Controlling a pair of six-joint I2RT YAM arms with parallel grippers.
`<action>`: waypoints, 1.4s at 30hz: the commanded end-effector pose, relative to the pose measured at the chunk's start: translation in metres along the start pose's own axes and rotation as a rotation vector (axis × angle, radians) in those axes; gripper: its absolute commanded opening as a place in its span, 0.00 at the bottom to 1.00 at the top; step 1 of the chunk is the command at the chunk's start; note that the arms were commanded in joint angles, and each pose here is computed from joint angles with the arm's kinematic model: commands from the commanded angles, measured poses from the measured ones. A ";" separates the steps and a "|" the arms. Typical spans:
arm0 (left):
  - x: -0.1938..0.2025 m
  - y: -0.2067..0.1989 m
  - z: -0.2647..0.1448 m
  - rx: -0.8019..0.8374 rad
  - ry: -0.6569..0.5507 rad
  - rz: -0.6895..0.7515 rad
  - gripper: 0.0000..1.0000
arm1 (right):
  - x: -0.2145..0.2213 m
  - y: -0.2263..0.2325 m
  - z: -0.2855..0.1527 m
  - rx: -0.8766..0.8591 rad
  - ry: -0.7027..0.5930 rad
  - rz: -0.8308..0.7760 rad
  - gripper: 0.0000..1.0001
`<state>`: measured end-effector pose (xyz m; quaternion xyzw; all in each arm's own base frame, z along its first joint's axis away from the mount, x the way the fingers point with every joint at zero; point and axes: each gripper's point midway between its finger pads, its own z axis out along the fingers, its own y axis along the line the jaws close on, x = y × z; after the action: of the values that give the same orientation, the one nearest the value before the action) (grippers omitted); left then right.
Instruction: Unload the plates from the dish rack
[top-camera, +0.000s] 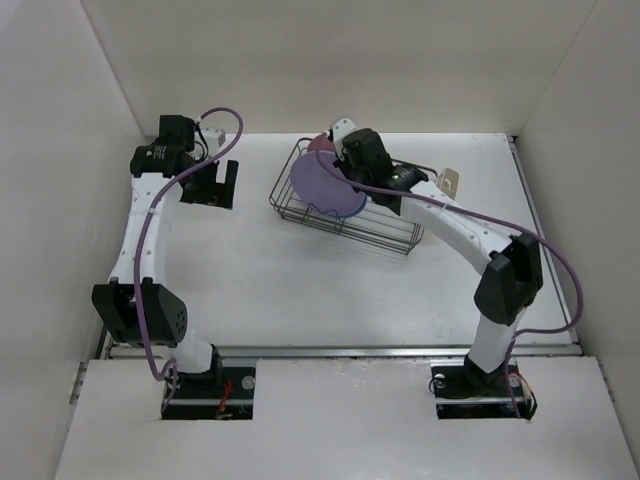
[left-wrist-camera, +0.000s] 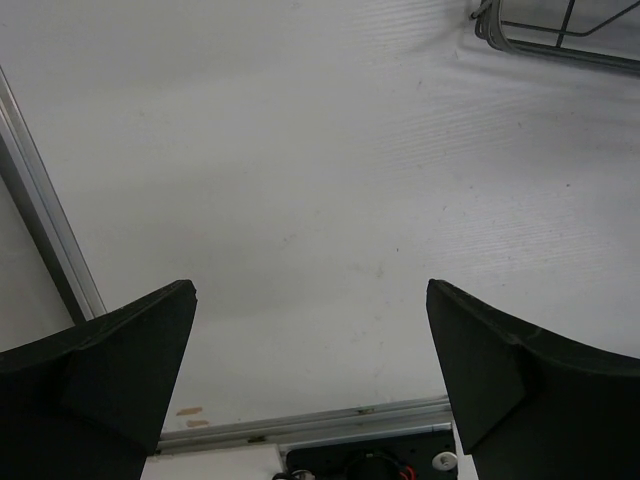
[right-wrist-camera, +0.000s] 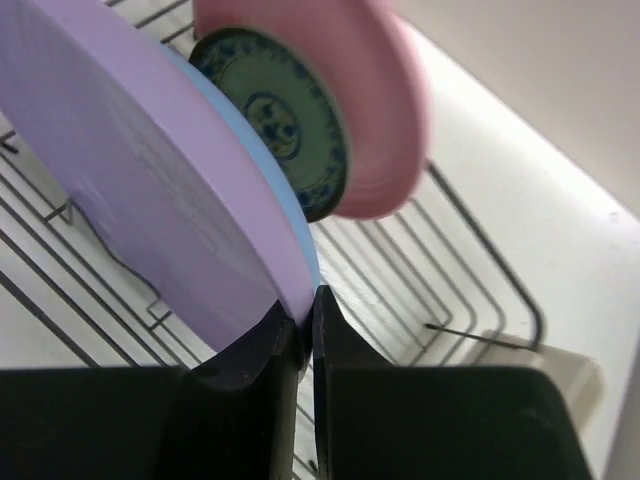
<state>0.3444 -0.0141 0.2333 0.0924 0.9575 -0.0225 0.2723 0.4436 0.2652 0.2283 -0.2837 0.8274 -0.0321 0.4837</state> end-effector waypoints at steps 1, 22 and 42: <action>0.002 -0.003 -0.003 0.011 -0.010 -0.012 1.00 | -0.089 -0.042 -0.084 0.127 -0.292 0.112 0.00; -0.008 0.045 -0.016 -0.226 -0.095 -0.173 1.00 | 0.037 0.239 -0.047 -0.949 0.188 0.092 0.00; 0.016 0.060 -0.013 -0.331 -0.023 -0.185 1.00 | -0.002 0.189 -0.041 -0.660 0.122 0.134 0.78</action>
<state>0.3442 0.0459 0.2234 -0.0358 0.9556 0.1002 0.2746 0.3087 0.4133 0.0892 -0.3764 0.8721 0.2419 0.1982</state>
